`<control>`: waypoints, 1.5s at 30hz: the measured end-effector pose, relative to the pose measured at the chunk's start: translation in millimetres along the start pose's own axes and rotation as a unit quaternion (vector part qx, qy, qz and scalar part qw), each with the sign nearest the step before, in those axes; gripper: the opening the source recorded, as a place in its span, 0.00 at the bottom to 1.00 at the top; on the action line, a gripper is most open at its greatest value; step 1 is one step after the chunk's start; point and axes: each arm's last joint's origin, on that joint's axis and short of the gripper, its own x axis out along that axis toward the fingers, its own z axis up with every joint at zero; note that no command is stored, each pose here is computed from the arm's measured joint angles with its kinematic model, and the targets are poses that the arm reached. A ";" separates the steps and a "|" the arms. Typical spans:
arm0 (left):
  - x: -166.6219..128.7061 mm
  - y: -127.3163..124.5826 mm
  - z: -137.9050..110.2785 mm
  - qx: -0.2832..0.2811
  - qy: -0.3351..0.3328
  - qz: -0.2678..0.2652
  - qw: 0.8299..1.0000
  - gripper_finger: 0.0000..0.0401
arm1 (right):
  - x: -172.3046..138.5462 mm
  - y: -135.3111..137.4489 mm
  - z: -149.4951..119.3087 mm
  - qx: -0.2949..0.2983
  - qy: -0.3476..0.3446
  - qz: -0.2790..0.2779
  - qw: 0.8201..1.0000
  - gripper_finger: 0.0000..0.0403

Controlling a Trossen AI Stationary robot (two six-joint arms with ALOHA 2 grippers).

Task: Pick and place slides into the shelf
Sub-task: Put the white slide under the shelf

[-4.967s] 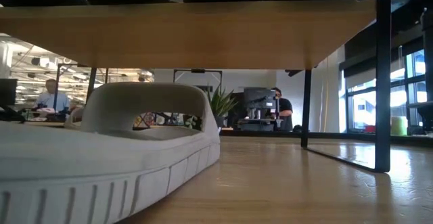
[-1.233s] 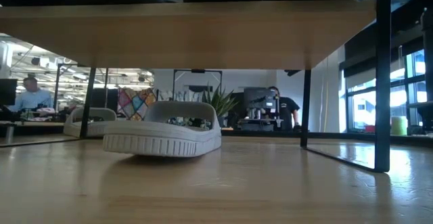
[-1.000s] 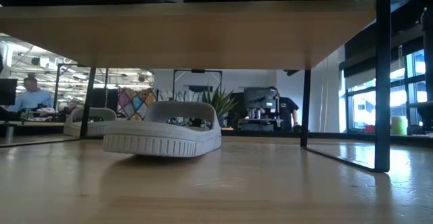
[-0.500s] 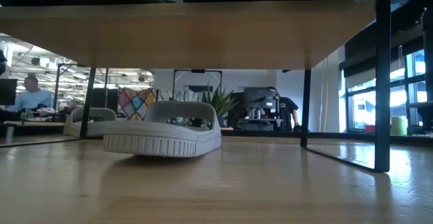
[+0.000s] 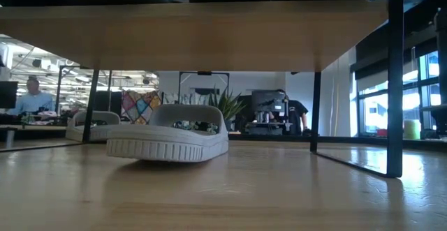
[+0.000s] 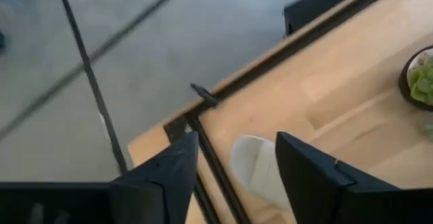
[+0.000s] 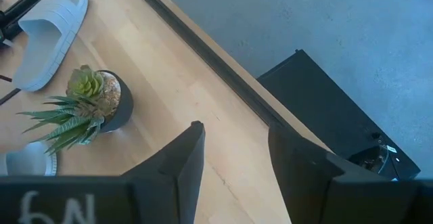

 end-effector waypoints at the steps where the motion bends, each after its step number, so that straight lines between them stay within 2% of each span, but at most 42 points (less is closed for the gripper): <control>1: 6.7 0.6 2.0 -0.006 0.013 -0.006 1.000 0.49 | 0.0 0.1 0.0 0.000 0.000 0.000 1.000 0.41; 8: 65.3 -9.2 -3.3 0.035 0.111 0.008 0.993 0.53 | 0.0 0.0 0.0 -0.001 0.000 0.000 1.000 0.41; 13: 102.0 -21.7 -22.1 0.046 0.167 0.019 0.985 0.53 | 0.0 0.1 0.0 -0.002 0.000 0.000 1.000 0.41; 20: 135.9 -38.6 -50.1 0.049 0.221 0.030 0.973 0.53 | 0.0 0.1 0.0 -0.003 0.000 0.000 1.000 0.41; 26: 156.3 -52.9 -74.7 0.044 0.255 0.038 0.965 0.53 | 0.0 0.0 0.0 -0.004 0.000 0.000 1.000 0.41; 34: 169.1 -74.5 -89.3 0.038 0.249 -0.011 0.968 0.53 | 0.0 0.1 0.7 -0.005 -0.003 0.000 1.000 0.41; 42: 183.3 -82.4 -104.2 -0.019 0.264 -0.033 0.964 0.53 | 0.0 0.0 1.1 -0.006 -0.005 0.000 1.000 0.41; 45: 184.7 -85.7 -109.4 -0.032 0.269 -0.026 0.962 0.53 | 0.0 -0.1 1.1 -0.007 -0.005 -0.001 1.000 0.41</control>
